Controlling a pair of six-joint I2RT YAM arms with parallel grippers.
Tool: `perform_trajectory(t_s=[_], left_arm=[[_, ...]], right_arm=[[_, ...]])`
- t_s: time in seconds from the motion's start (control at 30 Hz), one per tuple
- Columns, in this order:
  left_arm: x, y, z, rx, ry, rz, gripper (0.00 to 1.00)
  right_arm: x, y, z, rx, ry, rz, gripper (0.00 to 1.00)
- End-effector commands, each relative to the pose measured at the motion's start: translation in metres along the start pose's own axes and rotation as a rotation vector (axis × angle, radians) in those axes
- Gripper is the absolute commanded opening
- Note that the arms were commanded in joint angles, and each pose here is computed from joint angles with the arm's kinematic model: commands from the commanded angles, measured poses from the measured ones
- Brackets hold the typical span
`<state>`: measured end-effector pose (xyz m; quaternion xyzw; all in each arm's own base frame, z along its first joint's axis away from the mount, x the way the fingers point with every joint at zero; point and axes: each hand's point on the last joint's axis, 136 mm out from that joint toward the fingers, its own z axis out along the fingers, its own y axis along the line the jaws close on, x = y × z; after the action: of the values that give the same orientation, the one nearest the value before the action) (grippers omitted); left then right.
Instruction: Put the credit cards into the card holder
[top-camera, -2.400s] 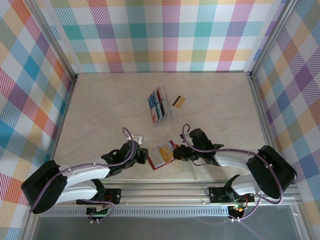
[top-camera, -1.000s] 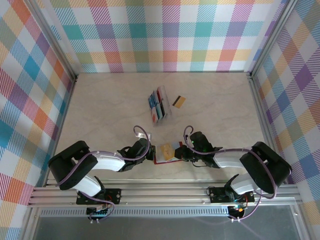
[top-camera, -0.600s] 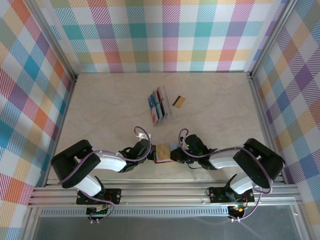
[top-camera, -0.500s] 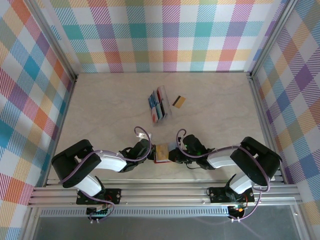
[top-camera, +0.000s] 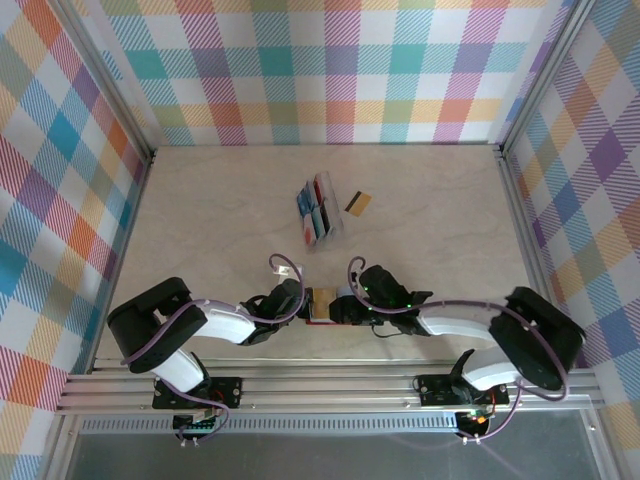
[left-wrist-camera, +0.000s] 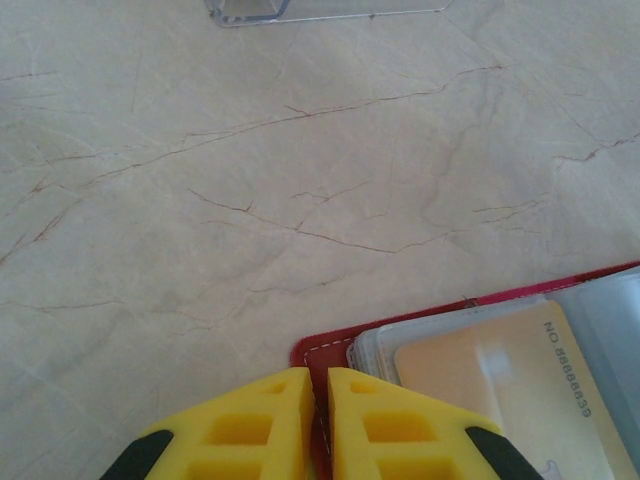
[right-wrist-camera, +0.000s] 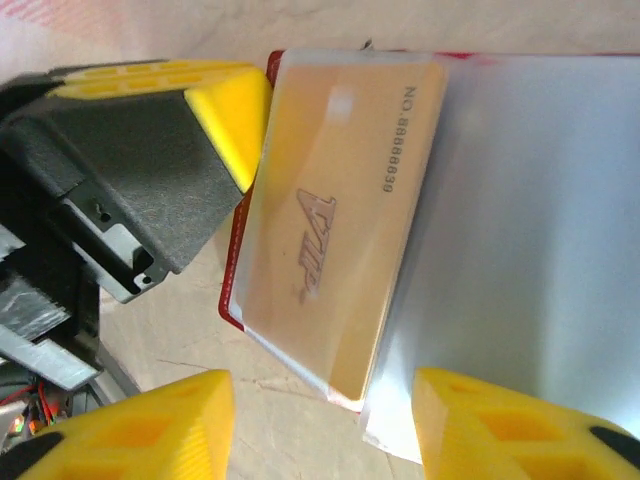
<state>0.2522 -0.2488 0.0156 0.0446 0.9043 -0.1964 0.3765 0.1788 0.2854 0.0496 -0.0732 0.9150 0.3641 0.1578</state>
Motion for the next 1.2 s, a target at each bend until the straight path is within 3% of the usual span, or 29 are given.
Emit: perform_trajectory(t_s=[0.0,0.17,0.33,0.6,0.7,0.8,0.97,1.07,1.17], left_arm=[[0.065,0.027,-0.002,-0.076,0.244,0.06,0.14],[0.065,0.025,-0.002,-0.07,0.247,0.058,0.14],[0.065,0.022,-0.001,-0.057,0.252,0.057,0.14],[0.068,0.022,-0.001,-0.052,0.259,0.056,0.14],[0.068,0.023,-0.001,-0.052,0.257,0.055,0.14],[0.068,0.023,-0.001,-0.054,0.257,0.058,0.14],[0.07,0.021,0.0,-0.044,0.263,0.057,0.14],[0.073,0.016,0.004,-0.024,0.279,0.052,0.14],[0.073,0.012,0.006,-0.009,0.278,0.038,0.14]], right_arm=[[0.002,-0.026,-0.023,0.16,-0.031,-0.022,0.55],[-0.011,-0.048,-0.056,0.307,-0.147,-0.022,0.67],[-0.016,-0.069,-0.051,0.433,-0.156,-0.024,0.8],[-0.025,-0.089,-0.033,0.58,-0.144,-0.04,0.75],[-0.026,-0.091,-0.035,0.596,-0.162,-0.038,0.64],[-0.029,-0.089,-0.039,0.592,-0.182,-0.048,0.44],[-0.036,-0.074,-0.042,0.56,-0.203,-0.092,0.0],[-0.038,-0.04,-0.035,0.457,-0.195,-0.163,0.0],[-0.036,0.004,-0.023,0.234,-0.152,-0.183,0.0]])
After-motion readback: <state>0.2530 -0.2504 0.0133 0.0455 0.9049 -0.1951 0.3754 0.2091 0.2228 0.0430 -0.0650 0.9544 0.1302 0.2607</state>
